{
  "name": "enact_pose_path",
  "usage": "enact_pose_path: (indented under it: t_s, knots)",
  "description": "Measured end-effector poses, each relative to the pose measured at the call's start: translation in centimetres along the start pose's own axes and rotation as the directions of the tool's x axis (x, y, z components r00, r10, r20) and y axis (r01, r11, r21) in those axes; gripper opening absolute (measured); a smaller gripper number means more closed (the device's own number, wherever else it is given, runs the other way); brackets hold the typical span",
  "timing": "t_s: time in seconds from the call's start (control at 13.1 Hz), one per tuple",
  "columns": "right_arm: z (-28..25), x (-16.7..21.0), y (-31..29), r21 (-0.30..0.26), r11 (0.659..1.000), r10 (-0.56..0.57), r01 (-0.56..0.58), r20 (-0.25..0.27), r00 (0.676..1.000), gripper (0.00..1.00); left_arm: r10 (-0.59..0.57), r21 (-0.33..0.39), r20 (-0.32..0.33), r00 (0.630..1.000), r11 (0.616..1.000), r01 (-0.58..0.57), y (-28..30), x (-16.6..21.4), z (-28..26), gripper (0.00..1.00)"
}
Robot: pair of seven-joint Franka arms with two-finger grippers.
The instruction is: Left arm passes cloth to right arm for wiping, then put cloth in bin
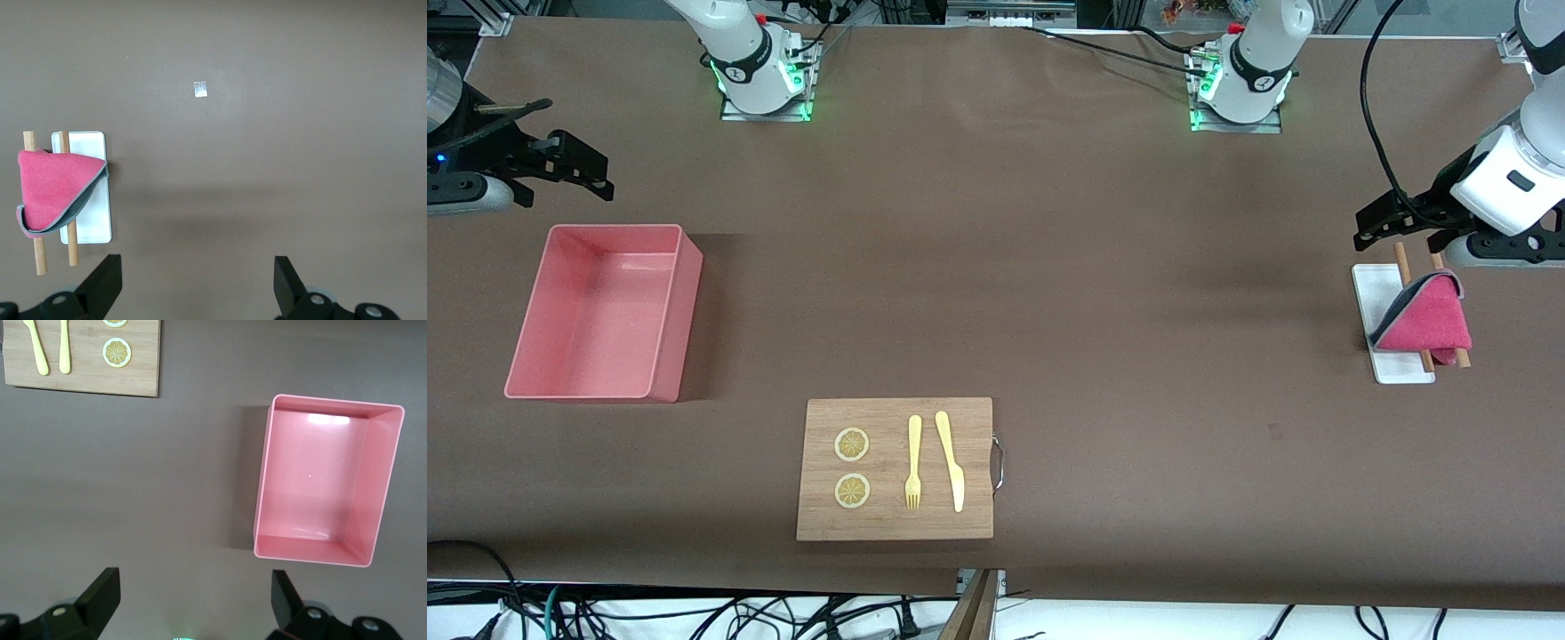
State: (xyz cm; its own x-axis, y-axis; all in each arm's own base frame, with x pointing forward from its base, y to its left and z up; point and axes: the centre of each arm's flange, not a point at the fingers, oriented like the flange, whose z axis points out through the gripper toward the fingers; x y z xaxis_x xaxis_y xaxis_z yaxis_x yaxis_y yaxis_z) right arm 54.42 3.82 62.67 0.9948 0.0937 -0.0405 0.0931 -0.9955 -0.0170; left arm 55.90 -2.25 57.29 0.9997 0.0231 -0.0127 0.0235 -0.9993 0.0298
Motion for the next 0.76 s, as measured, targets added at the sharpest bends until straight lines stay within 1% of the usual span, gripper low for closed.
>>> enact_pose_path:
  t_s: [0.38, 0.76]
  knots:
    - [0.10, -0.13, 0.00, 0.000, 1.000, 0.000, 0.000, 0.012, 1.000, 1.00, 0.008, 0.000, 0.000, 1.000, 1.000, -0.008, 0.49, -0.04, 0.02, 1.00]
    - [0.12, -0.14, -0.04, 0.000, 1.000, -0.001, 0.001, 0.013, 1.000, 1.00, 0.015, 0.001, 0.009, 1.000, 1.000, -0.015, 0.91, -0.14, 0.38, 1.00]
